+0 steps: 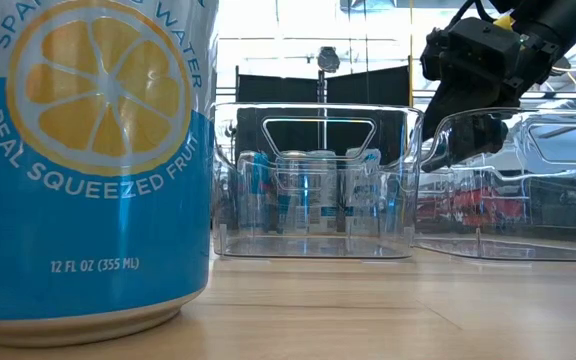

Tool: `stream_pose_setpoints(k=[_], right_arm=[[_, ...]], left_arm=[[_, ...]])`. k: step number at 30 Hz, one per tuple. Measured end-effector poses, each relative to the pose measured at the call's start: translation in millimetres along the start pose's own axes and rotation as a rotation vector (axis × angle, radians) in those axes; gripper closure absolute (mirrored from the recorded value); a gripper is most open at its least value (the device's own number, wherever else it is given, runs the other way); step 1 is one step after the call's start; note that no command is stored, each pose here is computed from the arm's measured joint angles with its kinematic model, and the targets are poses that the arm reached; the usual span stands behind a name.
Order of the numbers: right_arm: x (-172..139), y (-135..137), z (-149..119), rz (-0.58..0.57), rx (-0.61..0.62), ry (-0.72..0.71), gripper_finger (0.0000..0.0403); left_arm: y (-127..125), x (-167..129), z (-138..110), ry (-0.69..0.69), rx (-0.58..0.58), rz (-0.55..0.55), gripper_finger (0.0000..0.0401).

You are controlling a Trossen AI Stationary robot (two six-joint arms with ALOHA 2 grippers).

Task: Sort soda cans
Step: Put the bottom left blue-white soda can into the left transparent bin

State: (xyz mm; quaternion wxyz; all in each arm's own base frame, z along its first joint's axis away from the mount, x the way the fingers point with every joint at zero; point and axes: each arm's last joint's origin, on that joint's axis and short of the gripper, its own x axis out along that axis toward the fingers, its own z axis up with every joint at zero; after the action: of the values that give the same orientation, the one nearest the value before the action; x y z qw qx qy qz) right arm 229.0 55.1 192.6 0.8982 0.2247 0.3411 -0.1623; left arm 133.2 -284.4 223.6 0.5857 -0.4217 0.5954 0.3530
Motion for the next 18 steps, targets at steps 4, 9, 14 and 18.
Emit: stream_pose_setpoints(k=[4,9,14,18], right_arm=[[0.0,0.0,0.0,0.000,0.000,0.000,0.0041],[0.0,0.0,0.0,0.000,0.000,0.000,0.0041],[0.0,0.0,0.0,0.000,0.000,0.000,0.0041],[0.0,0.0,0.0,0.000,0.000,0.000,0.0041]], left_arm=[[-1.0,3.6,-1.1,-0.004,0.004,0.006,0.0018],[-3.1,3.7,-3.2,0.020,0.032,-0.012,0.0018],[-3.7,3.7,-3.7,0.025,0.032,-0.018,0.0019],[-3.2,4.3,-3.3,0.023,0.031,-0.015,0.0044]])
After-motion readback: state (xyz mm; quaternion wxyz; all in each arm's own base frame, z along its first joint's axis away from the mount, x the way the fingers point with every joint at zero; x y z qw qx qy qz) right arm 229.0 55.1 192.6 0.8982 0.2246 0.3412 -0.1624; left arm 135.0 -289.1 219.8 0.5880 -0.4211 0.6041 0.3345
